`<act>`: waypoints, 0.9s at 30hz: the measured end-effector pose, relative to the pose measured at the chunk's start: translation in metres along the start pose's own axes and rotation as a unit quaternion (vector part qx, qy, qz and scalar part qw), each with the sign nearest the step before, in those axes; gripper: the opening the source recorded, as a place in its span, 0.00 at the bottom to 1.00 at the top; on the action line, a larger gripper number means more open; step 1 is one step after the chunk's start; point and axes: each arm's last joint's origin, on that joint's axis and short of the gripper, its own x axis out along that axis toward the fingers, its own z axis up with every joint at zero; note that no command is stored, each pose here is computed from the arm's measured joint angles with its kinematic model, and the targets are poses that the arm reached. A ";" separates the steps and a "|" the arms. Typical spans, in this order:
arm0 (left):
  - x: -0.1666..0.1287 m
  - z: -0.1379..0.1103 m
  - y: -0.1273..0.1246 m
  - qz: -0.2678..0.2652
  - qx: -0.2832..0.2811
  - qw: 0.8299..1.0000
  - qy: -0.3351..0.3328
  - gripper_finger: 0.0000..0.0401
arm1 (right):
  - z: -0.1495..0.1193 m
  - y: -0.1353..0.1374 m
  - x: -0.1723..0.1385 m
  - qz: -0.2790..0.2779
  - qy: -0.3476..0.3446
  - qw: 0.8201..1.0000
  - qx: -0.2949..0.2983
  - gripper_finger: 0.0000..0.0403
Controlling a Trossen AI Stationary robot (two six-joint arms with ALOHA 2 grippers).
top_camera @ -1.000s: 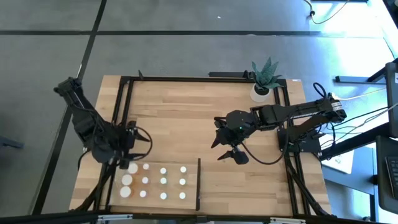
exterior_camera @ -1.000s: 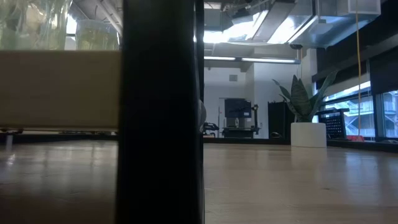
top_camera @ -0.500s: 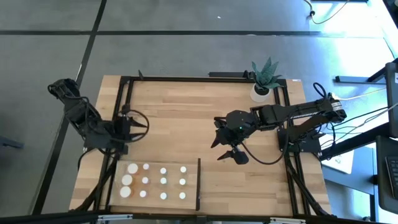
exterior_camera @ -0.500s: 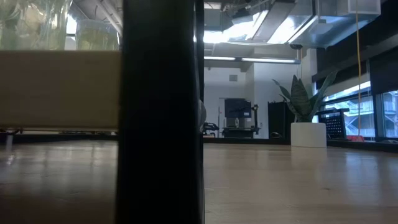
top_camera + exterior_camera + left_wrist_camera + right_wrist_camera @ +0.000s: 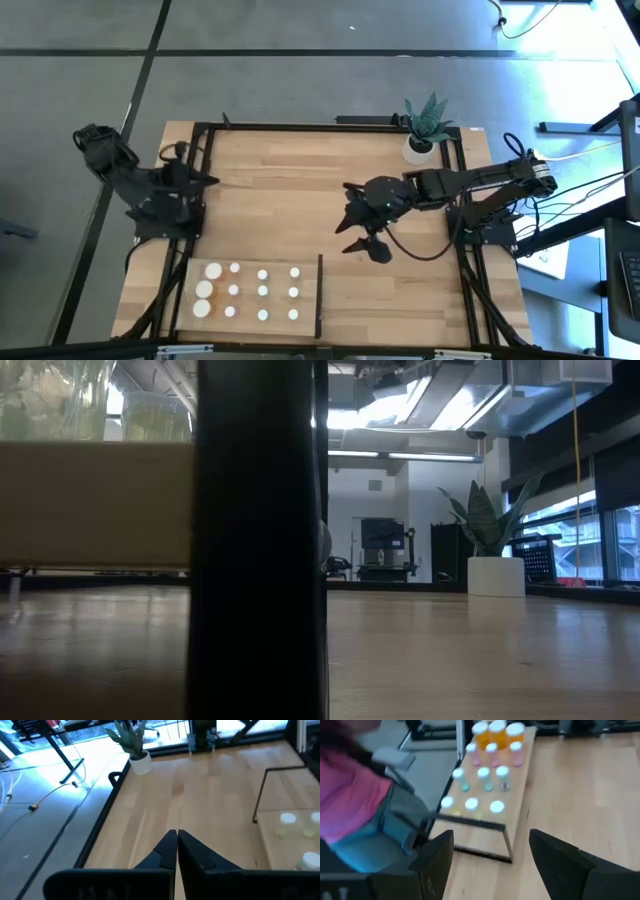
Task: Pick and place medicine bottles onto shelf by color
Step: Return to Home Position
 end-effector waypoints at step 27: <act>-0.002 -0.033 0.015 0.008 0.035 0.987 -0.154 0.00 | 0.008 0.023 -0.107 -0.127 -0.129 0.975 -0.125 0.04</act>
